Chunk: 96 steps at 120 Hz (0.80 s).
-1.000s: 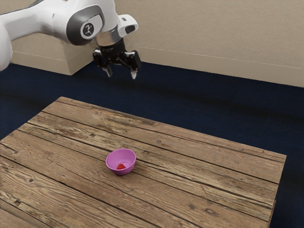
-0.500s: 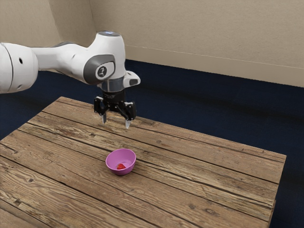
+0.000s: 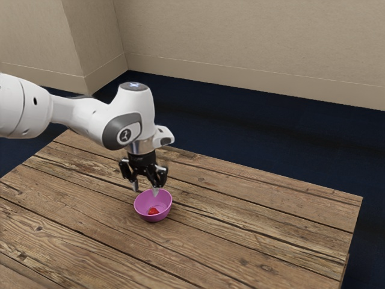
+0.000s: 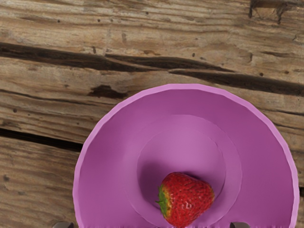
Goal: Take strawberry from the bowl
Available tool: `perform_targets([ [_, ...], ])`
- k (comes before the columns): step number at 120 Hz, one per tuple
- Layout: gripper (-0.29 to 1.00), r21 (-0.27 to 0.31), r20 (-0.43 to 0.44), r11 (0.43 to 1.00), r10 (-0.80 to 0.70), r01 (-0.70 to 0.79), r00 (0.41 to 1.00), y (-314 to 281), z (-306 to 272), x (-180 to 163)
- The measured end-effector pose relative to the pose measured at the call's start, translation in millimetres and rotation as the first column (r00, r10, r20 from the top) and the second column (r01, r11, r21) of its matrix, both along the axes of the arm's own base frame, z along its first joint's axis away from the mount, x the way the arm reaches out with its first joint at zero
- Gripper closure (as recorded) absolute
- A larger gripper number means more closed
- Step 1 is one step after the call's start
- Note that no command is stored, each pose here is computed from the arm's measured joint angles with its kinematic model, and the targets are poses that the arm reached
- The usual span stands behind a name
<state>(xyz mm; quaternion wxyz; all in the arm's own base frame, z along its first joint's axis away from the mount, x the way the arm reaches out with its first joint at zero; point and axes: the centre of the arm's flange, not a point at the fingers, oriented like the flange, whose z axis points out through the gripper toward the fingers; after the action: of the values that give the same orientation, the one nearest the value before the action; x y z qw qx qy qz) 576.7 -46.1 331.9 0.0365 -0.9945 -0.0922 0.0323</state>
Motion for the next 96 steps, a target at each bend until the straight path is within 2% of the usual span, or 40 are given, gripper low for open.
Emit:
perform_targets([
  [27, 0.32, -0.006, 0.009, 1.000, -0.021, 0.021, 1.000, -8, -17, -10],
  [96, 0.38, -0.034, 0.000, 0.999, -0.011, 0.011, 1.000, -6, -70, 3],
])
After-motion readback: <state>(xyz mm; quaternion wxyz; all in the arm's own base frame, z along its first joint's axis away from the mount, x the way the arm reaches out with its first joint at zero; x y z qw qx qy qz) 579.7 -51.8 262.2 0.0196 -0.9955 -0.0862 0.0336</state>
